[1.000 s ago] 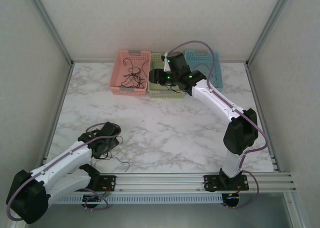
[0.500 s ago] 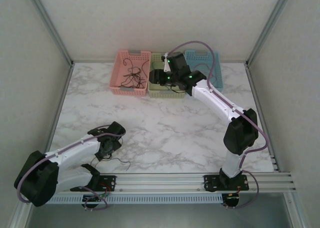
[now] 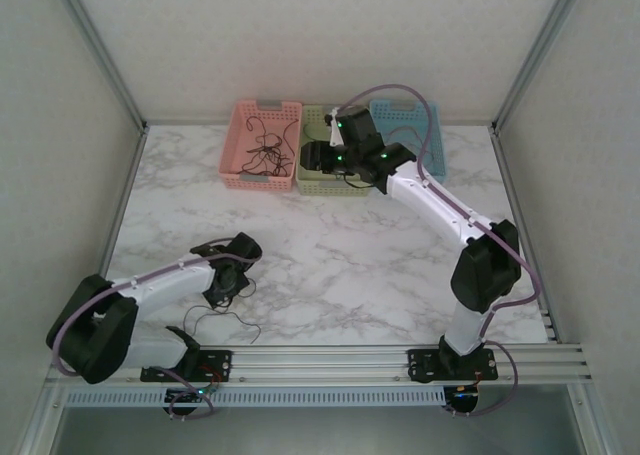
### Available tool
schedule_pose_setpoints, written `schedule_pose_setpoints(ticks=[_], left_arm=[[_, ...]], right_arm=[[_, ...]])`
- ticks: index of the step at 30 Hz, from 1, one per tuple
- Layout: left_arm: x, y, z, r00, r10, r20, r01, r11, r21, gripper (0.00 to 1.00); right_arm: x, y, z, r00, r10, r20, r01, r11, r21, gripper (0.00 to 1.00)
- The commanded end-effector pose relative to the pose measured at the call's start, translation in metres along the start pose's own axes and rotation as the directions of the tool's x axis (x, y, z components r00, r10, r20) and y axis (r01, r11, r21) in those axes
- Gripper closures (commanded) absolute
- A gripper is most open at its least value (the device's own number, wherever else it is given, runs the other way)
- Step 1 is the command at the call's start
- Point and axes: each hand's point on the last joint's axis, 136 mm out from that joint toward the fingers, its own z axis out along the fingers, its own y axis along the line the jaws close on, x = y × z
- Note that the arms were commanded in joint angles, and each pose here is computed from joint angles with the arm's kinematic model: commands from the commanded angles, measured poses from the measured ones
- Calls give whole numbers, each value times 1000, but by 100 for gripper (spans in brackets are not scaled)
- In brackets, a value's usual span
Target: Untangle the cables
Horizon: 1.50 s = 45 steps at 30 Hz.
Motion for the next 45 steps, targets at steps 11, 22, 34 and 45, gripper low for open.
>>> schedule_pose_setpoints(ticks=[11,22,34,45], left_arm=[[-130,-114,-125,964,88,251,-145,964,221,100],[-255,-192,-242,920,38,390,-204,896,394,100],[-331,-236,-338,822,-104,559,-299,757,581,100],[-386,-265,-366,703,-281,654,-357,656,665,100]], right_arm=[[4,-22,-38,1000,-7,27,6,999,38,46],[19,-64,-59,999,29,23,-31,995,99,46],[25,-81,-52,998,55,-4,-54,992,117,46],[30,-87,-38,997,70,-38,-64,991,121,46]])
